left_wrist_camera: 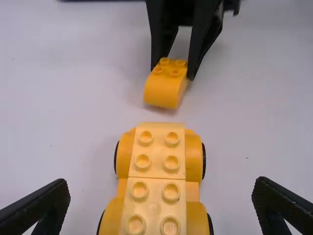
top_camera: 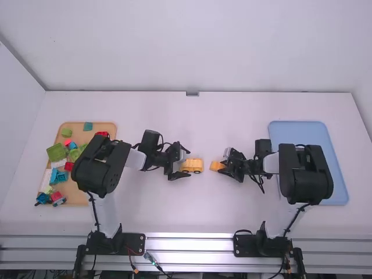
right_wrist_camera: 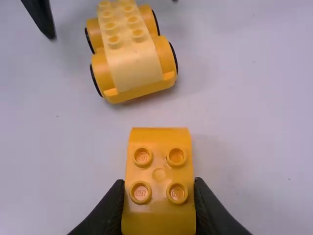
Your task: Assemble lego blocks to make yellow taxi
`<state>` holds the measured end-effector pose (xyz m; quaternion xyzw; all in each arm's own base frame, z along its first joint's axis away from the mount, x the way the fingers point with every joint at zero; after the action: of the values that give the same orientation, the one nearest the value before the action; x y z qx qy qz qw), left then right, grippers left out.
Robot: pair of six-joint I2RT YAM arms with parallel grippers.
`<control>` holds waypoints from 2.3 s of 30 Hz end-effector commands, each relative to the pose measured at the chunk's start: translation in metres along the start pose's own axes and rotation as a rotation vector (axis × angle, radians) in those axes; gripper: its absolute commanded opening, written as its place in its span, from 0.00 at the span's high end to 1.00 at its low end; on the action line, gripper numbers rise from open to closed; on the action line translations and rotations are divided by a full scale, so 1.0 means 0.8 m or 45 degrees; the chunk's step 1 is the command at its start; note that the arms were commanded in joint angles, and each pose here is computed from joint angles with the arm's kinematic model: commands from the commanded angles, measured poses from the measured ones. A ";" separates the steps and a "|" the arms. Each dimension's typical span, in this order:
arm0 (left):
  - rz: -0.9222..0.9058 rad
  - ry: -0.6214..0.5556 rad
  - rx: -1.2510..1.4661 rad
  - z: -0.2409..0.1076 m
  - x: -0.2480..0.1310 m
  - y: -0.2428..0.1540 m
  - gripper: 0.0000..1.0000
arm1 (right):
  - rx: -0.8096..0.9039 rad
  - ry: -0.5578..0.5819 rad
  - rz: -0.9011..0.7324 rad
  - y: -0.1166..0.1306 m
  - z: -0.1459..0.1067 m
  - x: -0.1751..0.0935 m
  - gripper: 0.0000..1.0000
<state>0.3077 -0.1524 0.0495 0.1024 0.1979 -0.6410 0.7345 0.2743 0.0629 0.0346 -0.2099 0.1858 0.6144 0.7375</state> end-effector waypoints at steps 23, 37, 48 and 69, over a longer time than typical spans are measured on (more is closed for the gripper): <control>-0.083 0.024 -0.073 -0.036 0.033 0.009 0.49 | -0.315 -0.090 0.140 -0.012 0.111 0.047 0.92; -0.080 0.027 -0.080 -0.036 0.033 0.009 0.47 | -0.263 -0.007 0.278 -0.018 0.101 0.097 1.00; -0.076 0.024 -0.101 -0.036 0.033 0.010 0.46 | -0.206 0.029 0.180 -0.005 0.076 0.100 1.00; -0.079 0.021 -0.101 -0.035 0.033 0.010 0.47 | -0.308 0.012 0.202 0.002 0.088 0.092 1.00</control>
<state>0.3213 -0.1639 0.0224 0.0896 0.2078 -0.6532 0.7226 0.2958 0.1608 0.0624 -0.2726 0.1113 0.6878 0.6635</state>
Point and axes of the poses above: each hand's point on the last joint's axis, 136 mm out from that joint toward the fingers, its own x axis out along the fingers, its own y axis along the line the jaws close on, z = x × y, the point moved 9 cm from there along -x, back along the fingers, and after that the axes turned 11 degrees about -x, right-handed, at the moved point
